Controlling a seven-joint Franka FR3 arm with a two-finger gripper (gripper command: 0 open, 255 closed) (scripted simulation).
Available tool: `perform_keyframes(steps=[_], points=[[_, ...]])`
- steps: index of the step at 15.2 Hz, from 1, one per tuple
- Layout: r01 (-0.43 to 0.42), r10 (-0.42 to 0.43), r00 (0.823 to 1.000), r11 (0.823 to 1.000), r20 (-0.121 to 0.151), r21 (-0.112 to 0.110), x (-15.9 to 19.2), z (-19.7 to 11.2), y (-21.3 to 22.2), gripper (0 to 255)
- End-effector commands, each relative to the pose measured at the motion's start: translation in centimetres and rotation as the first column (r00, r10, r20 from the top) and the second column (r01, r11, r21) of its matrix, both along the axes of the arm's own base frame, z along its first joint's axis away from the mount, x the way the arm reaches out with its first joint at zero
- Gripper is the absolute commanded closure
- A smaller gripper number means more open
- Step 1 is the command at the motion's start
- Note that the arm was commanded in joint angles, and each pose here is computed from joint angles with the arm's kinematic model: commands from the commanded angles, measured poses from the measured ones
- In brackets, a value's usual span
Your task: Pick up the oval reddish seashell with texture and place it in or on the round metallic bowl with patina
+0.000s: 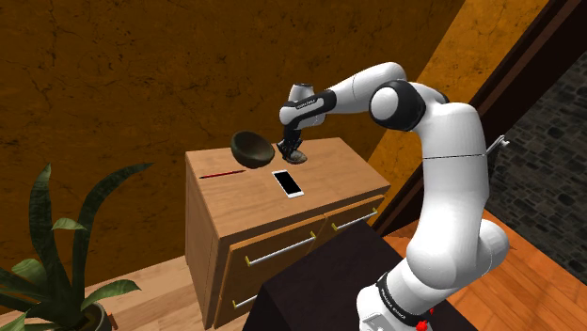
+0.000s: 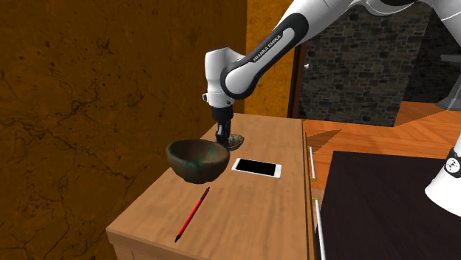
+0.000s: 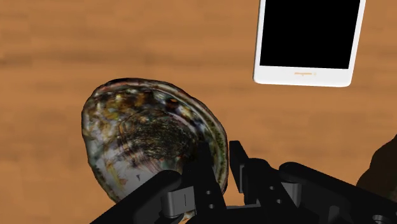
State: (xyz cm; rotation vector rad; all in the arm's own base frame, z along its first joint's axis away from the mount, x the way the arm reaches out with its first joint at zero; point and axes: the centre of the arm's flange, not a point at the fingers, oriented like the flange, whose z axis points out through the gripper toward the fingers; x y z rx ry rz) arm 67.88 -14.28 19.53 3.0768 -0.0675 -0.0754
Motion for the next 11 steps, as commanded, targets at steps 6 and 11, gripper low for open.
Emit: perform_keyframes(steps=[6, 11], points=[[0.0, 0.0, 1.0, 1.0, 0.0, 0.0, 0.0, 3.1, 0.0, 255], [0.0, 0.0, 1.0, 1.0, 0.0, 0.0, 0.0, 5.8, 0.0, 255]])
